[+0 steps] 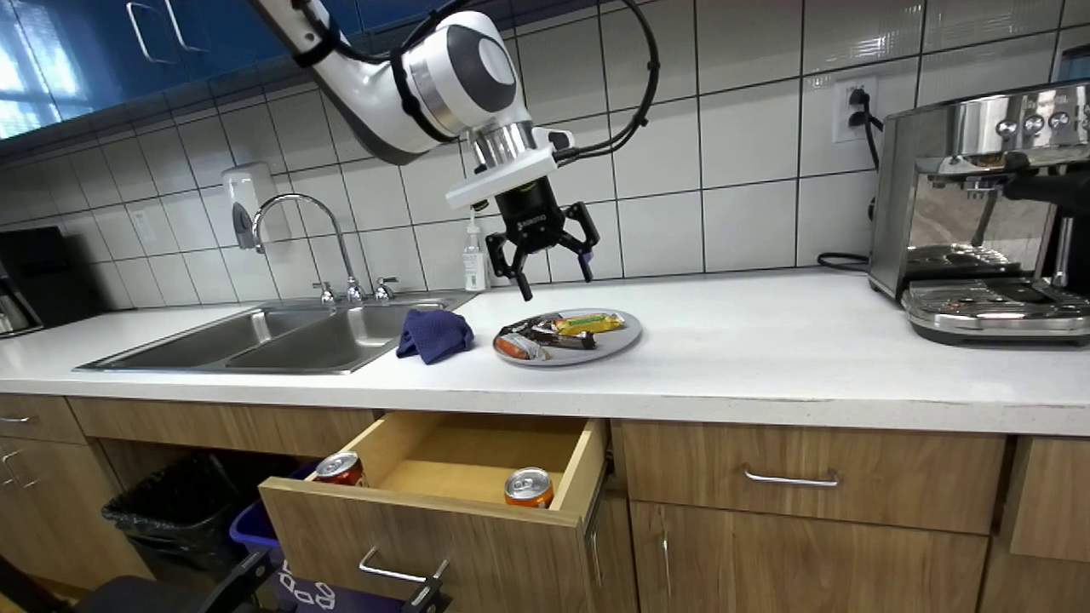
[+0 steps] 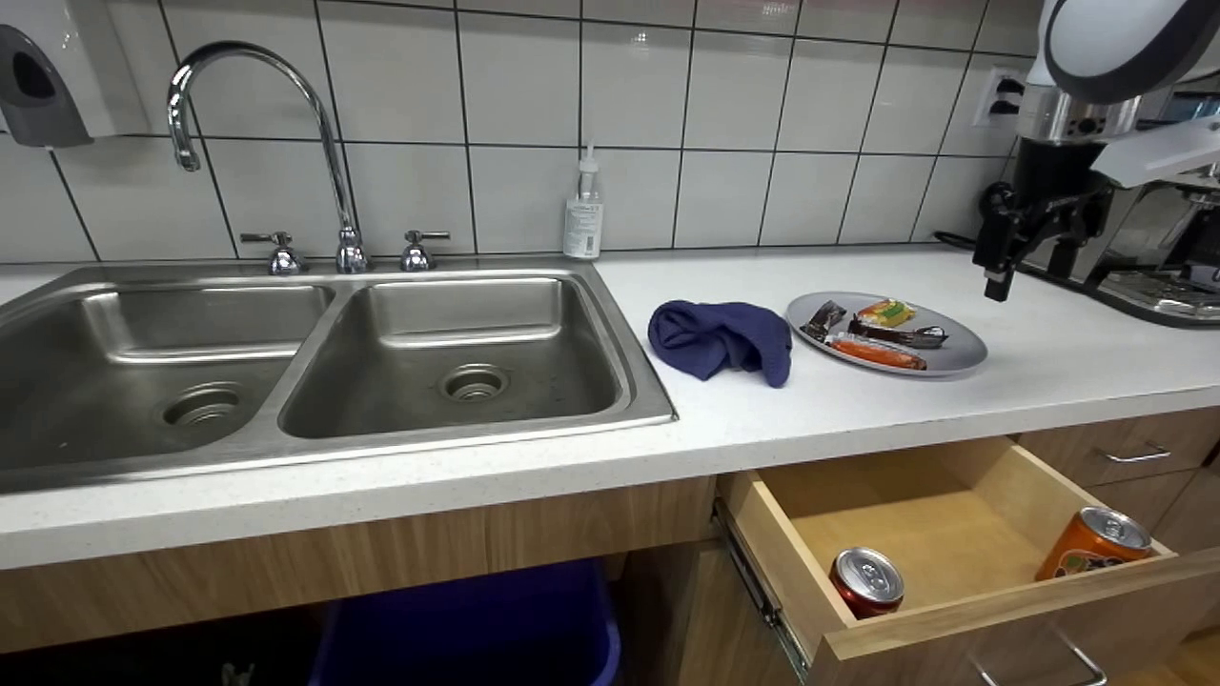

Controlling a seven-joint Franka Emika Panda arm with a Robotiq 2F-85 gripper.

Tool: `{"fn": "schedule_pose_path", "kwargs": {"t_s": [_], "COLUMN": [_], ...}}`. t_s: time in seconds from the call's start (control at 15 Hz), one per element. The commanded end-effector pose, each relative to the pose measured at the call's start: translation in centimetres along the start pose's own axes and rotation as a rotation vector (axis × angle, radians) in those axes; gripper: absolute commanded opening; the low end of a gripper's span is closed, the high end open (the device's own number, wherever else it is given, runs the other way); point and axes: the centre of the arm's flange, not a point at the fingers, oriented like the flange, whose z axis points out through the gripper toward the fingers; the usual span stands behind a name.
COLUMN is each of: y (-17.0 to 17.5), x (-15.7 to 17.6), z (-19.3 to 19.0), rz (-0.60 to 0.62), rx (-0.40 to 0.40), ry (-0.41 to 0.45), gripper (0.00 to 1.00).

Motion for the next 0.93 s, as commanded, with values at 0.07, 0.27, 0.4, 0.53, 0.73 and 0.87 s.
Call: {"fn": "schedule_pose_path", "kwargs": {"t_s": [0.07,0.27,0.4,0.53,0.73,0.87], "y": [1.9,0.9,1.0,1.0,1.0,1.0], "x": [2.8,1.8,2.0,2.0,2.0,2.0], "z": [0.6,1.2,1.2,1.1,1.1,1.1], "rz": [-0.128,-0.096,-0.102,-0.103,-0.103,-0.103], "rx": [-0.008,-0.007,-0.007,-0.008,-0.008,-0.008], "ry": [-0.033,-0.013,-0.015,-0.016,-0.016,-0.017], "gripper": [1.0,1.0,1.0,1.0,1.0,1.0]}}
